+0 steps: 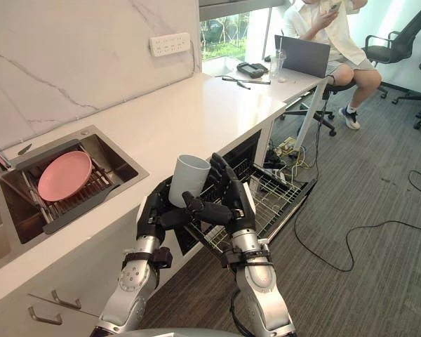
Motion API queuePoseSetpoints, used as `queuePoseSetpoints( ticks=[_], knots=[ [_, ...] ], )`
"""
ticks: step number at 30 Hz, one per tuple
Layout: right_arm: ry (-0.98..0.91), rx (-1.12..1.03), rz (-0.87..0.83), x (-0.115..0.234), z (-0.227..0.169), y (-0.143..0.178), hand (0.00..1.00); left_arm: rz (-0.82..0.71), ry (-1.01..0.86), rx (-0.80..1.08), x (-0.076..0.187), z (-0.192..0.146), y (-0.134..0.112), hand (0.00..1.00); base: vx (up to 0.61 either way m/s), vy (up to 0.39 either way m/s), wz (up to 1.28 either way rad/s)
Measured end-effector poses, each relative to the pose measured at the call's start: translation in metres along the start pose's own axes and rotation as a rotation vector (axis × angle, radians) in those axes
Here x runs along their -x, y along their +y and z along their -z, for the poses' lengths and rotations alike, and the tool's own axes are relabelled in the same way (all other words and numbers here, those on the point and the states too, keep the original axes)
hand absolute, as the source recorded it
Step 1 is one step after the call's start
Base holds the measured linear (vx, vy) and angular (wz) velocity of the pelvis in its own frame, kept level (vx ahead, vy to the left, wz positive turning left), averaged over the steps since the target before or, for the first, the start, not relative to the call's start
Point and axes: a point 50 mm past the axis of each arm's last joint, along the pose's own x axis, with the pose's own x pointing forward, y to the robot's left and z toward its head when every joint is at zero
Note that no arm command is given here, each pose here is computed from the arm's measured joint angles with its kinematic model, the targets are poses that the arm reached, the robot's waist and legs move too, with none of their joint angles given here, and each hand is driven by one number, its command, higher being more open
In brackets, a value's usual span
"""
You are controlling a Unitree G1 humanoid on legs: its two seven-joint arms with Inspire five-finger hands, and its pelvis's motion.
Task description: Walk over to the sink, pick up the cup, carry it to the dishwasher, place the cup inside the dishwasher, then close the dishwasher door
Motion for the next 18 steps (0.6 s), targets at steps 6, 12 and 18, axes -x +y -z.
queuePoseSetpoints(
  ticks=[6,12,18],
  knots=[
    [0.005,-0.057,0.009,0.000,0.001,0.000,0.90,0.019,0.004,0.006,0.001,0.001,-0.005,0.30,0.00,0.000,0.00],
    [0.011,-0.080,0.018,0.000,0.001,0.001,0.90,0.034,0.009,0.023,0.001,0.001,-0.008,0.30,0.00,0.000,0.00],
    [0.015,-0.105,0.029,-0.001,0.002,0.005,0.90,0.046,0.025,0.079,0.001,0.002,-0.012,0.30,0.00,0.000,0.01]
  ],
)
